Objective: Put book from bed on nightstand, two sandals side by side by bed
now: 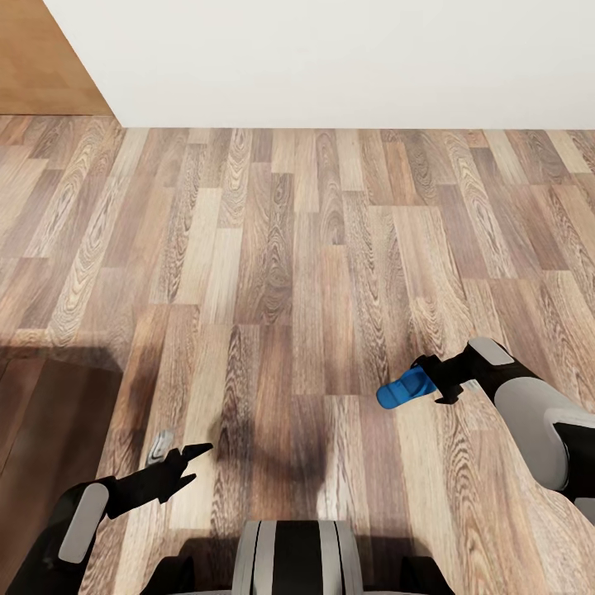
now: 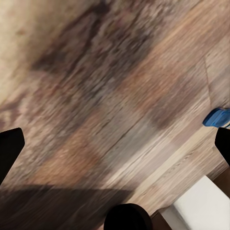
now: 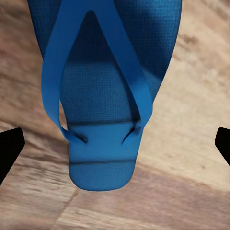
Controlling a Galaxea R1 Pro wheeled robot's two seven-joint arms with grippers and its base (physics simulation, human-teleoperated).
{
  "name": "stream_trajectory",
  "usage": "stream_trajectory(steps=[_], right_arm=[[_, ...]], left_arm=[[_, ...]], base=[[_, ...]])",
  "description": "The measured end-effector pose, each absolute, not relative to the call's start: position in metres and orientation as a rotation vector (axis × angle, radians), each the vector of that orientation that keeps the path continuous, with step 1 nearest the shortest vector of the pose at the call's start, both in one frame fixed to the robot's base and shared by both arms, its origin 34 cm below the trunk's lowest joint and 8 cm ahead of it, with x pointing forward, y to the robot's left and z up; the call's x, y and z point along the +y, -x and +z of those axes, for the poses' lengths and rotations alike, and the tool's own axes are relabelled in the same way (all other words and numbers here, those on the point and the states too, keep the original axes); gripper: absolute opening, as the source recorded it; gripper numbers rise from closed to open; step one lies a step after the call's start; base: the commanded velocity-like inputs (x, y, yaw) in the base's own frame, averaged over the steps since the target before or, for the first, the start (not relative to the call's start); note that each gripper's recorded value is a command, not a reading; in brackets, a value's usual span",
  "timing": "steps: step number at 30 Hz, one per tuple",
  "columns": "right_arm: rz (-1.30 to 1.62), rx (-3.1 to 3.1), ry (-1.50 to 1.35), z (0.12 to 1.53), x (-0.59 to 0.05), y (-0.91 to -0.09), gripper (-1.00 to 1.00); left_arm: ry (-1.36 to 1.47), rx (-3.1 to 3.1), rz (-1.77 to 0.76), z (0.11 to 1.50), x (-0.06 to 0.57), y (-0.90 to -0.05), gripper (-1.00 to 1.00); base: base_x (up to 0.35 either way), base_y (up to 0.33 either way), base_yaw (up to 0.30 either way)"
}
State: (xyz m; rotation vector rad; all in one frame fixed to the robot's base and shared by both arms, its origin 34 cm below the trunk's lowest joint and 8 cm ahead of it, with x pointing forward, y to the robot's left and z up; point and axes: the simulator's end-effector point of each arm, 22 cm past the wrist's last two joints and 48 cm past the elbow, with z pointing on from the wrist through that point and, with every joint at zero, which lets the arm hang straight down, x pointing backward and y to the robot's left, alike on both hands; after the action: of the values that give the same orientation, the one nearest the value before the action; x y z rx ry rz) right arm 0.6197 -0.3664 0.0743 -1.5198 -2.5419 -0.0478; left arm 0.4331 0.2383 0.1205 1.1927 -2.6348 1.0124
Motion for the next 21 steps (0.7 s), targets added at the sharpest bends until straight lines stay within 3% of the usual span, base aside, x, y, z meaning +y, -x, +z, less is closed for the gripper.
stream_trajectory(steps=[21], right_arm=[[-0.050, -2.542, 1.523, 0.0744, -0.3663, -0.6202, 1.00]], left_arm=[[-1.194, -2.629, 1.007, 0.1193, 0.2381, -0.4306, 1.00]], base=[[0.000, 0.000, 0.000]])
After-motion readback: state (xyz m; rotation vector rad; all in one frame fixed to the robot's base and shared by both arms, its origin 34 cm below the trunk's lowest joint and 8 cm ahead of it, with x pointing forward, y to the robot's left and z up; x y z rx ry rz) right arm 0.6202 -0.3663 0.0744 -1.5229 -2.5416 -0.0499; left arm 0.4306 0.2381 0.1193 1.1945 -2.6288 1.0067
